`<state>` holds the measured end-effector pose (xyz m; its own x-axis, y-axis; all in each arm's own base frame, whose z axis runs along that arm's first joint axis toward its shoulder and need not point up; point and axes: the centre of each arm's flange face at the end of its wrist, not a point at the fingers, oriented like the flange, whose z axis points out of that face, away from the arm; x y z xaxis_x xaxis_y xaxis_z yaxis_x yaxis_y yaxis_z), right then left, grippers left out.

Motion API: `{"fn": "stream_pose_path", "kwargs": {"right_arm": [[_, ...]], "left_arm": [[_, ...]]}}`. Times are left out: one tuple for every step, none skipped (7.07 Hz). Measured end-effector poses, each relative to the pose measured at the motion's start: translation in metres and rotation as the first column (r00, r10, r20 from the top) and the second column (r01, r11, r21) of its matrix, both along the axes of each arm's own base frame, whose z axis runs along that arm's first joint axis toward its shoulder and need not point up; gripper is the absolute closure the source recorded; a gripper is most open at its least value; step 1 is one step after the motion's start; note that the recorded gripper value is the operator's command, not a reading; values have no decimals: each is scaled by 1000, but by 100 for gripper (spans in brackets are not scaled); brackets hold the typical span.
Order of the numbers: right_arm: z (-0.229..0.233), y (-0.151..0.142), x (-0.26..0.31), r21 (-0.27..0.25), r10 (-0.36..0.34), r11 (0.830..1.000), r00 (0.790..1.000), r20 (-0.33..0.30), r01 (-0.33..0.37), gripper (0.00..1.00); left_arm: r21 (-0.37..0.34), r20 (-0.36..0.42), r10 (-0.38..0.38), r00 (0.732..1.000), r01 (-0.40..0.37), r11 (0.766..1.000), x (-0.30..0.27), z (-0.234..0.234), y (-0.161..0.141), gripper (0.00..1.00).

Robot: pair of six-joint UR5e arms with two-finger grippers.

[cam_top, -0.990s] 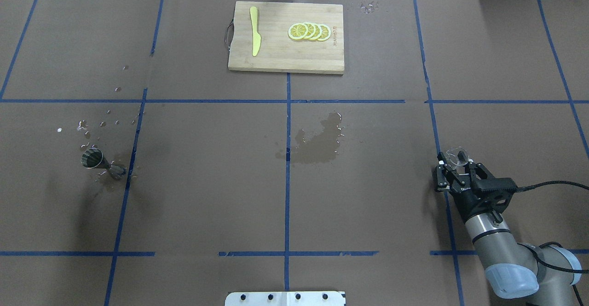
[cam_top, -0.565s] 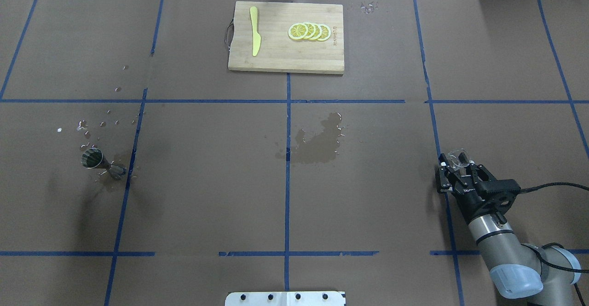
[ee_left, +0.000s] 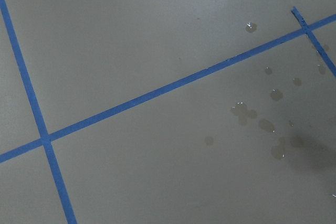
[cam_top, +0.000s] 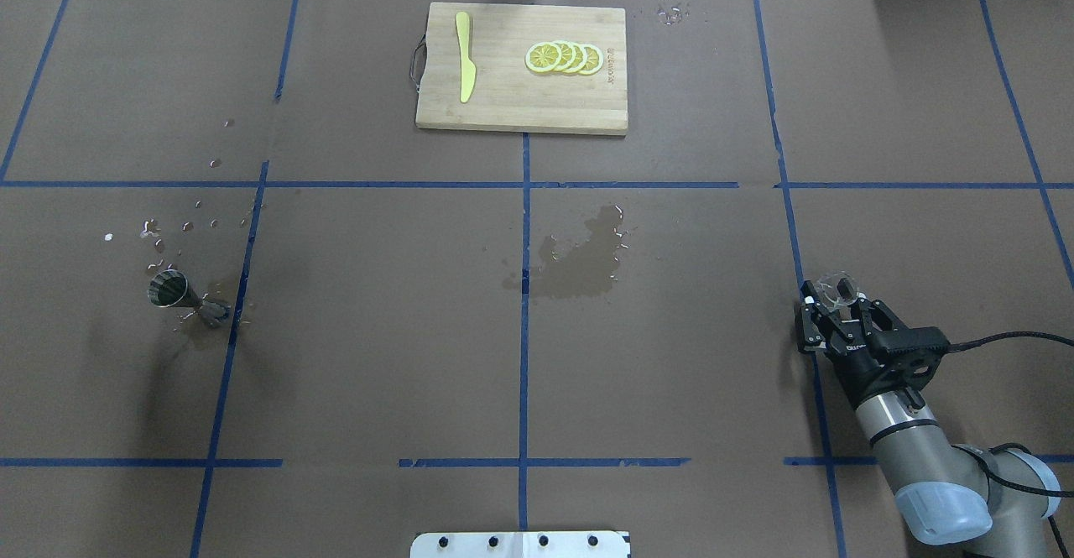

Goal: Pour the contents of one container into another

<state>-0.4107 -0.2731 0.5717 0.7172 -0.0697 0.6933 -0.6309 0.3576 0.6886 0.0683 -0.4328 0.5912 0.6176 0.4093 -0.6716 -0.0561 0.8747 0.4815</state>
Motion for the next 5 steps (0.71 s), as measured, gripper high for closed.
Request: {"fn": "stream_pose_path", "kwargs": {"right_arm": [[0,0,0,-1,-3,1000,1000,0,3,28],[0,1,0,-2,-6,1000,1000,0,6,27],[0,1,0,-2,-8,1000,1000,-1,8,17],[-1,2,0,0,-11,1000,1000,-3,11,0],[-3,2,0,3,-17,1000,1000,-11,17,0]], "left_arm": [[-3,-2,-3,1000,3,1000,0,0,0,0],[-7,-2,-6,1000,6,1000,0,0,0,0],[-10,-2,-8,1000,8,1000,0,0,0,0],[-12,-2,-9,1000,9,1000,0,1,0,0],[-13,-2,-10,1000,10,1000,0,1,0,0]]}}
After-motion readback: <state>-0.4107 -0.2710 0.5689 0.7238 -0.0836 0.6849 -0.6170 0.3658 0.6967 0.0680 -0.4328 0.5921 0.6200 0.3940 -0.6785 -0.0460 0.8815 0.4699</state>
